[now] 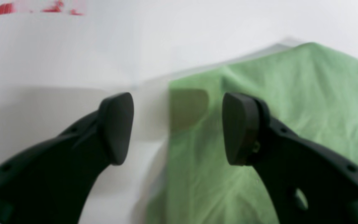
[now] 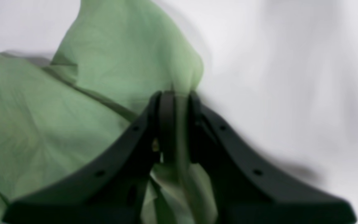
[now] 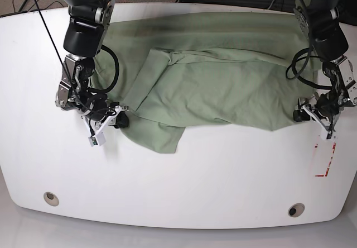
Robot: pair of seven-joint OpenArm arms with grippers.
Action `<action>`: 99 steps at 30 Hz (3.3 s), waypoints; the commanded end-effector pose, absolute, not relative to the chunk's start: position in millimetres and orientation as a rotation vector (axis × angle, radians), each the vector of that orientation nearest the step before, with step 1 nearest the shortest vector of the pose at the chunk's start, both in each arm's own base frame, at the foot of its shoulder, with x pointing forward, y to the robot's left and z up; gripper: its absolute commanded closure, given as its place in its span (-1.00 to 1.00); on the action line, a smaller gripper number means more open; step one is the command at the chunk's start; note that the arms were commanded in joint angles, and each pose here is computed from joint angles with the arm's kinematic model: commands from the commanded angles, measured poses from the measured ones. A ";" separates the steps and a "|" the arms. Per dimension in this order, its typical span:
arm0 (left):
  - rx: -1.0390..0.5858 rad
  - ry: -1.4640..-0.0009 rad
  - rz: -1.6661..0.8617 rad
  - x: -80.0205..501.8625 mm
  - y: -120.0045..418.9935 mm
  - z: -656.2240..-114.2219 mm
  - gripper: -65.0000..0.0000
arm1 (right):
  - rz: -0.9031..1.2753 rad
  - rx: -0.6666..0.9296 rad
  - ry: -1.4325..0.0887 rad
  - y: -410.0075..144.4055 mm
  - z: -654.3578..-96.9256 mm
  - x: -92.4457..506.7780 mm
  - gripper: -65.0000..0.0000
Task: Layout the t-shirt on the table in an organized manner, then fold the t-shirt properly
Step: 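Release the shirt with the left gripper and reach it to the shirt hem, then close the left gripper on the shirt hem beside the red marks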
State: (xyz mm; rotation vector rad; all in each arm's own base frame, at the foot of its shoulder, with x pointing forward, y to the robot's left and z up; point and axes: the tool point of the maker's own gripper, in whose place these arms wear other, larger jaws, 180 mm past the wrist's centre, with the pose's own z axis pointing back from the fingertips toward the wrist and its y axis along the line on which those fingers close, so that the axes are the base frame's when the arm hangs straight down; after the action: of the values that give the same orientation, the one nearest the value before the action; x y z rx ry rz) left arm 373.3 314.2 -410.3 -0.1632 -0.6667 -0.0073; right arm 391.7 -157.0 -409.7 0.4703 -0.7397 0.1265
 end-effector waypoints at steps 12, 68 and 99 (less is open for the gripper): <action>-0.210 -0.666 0.004 377.8 302.3 -414.9 -0.15 | 0.136 0.472 -0.809 -161.6 -388.2 407.6 0.81; 0.021 -0.906 -0.240 393.8 309.0 -306.4 0.93 | 0.233 0.291 -0.874 -206.0 -324.4 421.3 0.91; -0.059 -0.800 -0.093 386.5 329.5 -342.4 -0.19 | 0.266 0.265 -0.860 -195.9 -320.2 406.3 0.91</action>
State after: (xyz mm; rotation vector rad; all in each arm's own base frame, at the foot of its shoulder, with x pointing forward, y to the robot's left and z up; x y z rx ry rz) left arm 367.2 333.0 -362.3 -0.0404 -0.7205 -0.0951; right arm 397.8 -190.9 -338.2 0.2740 -0.7988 0.2581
